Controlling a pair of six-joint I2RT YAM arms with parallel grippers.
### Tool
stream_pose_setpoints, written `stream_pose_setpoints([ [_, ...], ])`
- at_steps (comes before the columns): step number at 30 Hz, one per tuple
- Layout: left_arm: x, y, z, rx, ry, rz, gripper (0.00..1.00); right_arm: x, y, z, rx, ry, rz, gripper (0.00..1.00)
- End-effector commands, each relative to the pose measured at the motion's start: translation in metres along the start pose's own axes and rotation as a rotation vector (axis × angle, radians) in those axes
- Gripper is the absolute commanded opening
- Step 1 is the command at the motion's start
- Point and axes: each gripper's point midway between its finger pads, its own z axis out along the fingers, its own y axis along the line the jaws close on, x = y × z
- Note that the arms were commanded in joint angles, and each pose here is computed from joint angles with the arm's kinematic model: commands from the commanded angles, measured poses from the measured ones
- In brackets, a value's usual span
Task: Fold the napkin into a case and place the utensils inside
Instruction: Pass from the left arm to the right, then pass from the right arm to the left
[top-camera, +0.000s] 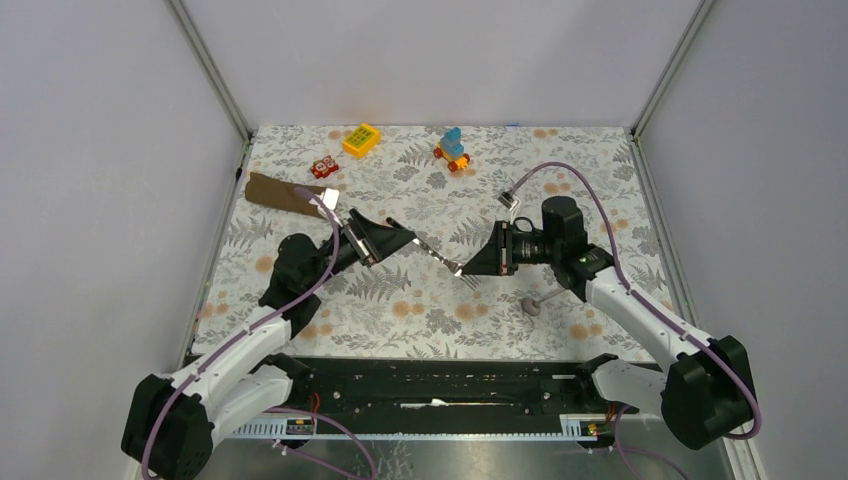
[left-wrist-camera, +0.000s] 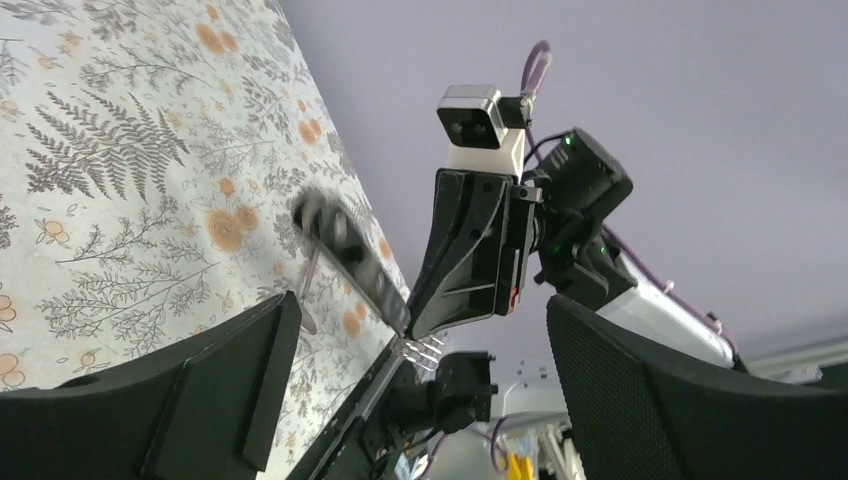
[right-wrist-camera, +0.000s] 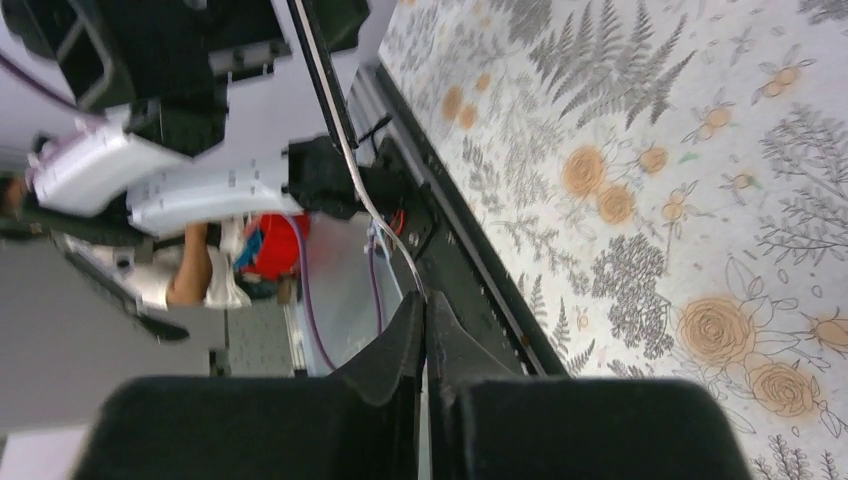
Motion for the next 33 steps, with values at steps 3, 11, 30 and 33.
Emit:
stream_pose_setpoints([
  [3, 0.000, 0.001, -0.001, -0.002, -0.122, -0.092, 0.91, -0.054, 0.002, 0.008, 0.039, -0.241, 0.049, 0.00],
  [11, 0.021, -0.005, 0.016, 0.031, -0.203, -0.080, 0.54, -0.072, -0.001, 0.022, 0.033, -0.262, 0.121, 0.00],
  [30, 0.029, 0.005, 0.046, 0.043, -0.243, -0.201, 0.39, -0.081, 0.017, 0.027, -0.006, -0.285, 0.133, 0.00],
  [33, 0.030, 0.007, 0.049, 0.034, -0.243, -0.205, 0.38, -0.081, 0.017, 0.028, -0.011, -0.286, 0.137, 0.00],
])
